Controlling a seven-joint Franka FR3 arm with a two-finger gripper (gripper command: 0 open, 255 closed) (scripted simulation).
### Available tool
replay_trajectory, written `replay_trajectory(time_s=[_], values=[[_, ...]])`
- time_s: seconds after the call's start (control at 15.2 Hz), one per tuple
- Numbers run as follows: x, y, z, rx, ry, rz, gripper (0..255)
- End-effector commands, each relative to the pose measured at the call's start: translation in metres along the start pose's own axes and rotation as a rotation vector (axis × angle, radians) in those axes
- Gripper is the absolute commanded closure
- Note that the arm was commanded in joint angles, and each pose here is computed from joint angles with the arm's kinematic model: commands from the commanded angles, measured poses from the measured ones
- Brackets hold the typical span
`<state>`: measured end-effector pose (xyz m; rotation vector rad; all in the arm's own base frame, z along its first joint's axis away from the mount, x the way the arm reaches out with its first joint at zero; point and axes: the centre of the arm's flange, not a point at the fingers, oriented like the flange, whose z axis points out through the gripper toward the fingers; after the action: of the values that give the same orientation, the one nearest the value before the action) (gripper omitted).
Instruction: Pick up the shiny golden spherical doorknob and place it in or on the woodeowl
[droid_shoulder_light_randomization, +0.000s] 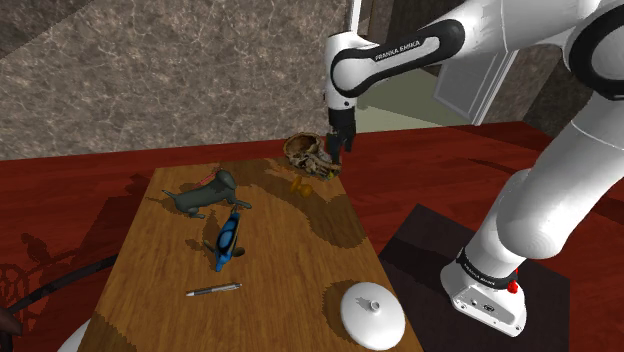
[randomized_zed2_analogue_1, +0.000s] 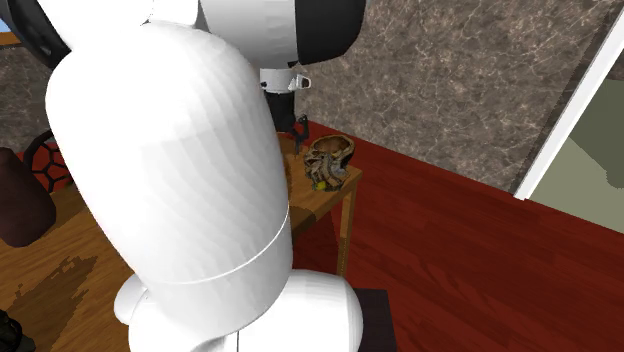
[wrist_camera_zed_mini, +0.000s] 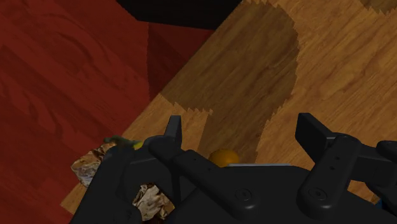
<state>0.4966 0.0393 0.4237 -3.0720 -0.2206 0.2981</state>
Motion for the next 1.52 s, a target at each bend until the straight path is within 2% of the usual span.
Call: replay_trajectory(time_s=[0.0, 0.86, 1.45], values=[[0.027, -0.003, 0.018, -0.001, -0.011, -0.002, 0], [0.179, -0.007, 0.117, -0.011, -0.083, -0.011, 0], [0.177, -0.007, 0.158, -0.011, -0.084, -0.011, 0]])
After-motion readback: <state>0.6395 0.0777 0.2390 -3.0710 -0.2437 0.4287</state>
